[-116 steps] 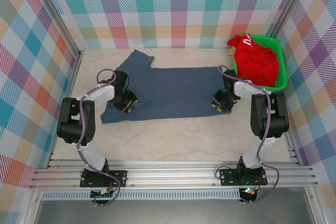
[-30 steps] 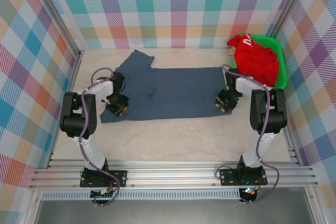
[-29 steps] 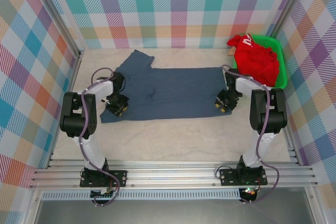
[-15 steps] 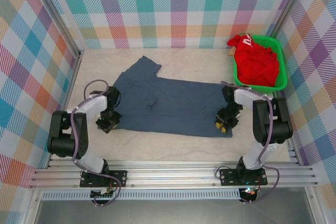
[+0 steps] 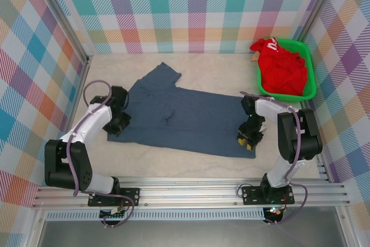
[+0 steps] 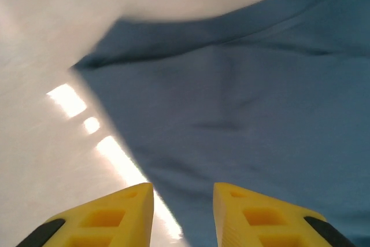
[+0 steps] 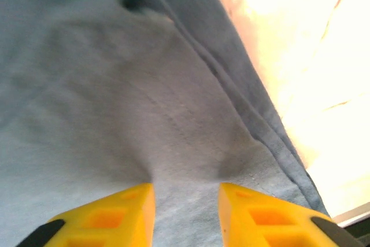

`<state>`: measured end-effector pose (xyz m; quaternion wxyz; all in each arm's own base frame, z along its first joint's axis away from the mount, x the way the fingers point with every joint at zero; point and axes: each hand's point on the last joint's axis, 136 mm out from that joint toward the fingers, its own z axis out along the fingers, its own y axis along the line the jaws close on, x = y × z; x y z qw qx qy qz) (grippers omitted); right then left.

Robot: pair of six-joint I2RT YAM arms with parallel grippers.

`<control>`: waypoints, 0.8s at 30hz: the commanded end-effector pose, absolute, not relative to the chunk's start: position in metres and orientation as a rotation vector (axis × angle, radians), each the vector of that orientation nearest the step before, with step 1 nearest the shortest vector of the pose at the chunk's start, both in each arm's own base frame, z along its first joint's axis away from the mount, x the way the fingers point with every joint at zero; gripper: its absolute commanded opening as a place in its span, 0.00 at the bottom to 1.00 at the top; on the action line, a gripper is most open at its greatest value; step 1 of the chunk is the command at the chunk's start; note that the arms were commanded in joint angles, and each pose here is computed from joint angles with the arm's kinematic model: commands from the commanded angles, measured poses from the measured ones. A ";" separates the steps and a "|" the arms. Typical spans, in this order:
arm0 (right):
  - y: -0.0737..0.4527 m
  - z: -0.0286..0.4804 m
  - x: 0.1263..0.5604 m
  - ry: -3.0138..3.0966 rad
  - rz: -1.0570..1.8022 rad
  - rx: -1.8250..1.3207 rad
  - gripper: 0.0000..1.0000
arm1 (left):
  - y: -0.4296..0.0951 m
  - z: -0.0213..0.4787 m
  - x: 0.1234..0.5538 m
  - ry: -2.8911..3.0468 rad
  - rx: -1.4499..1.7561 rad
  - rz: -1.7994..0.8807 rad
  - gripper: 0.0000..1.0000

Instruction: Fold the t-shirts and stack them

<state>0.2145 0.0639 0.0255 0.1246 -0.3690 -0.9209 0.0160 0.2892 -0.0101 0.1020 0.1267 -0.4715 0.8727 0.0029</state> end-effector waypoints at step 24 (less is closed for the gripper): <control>0.082 0.013 0.210 -2.681 0.105 -0.769 0.36 | 0.028 0.017 0.199 2.603 -1.723 0.532 0.31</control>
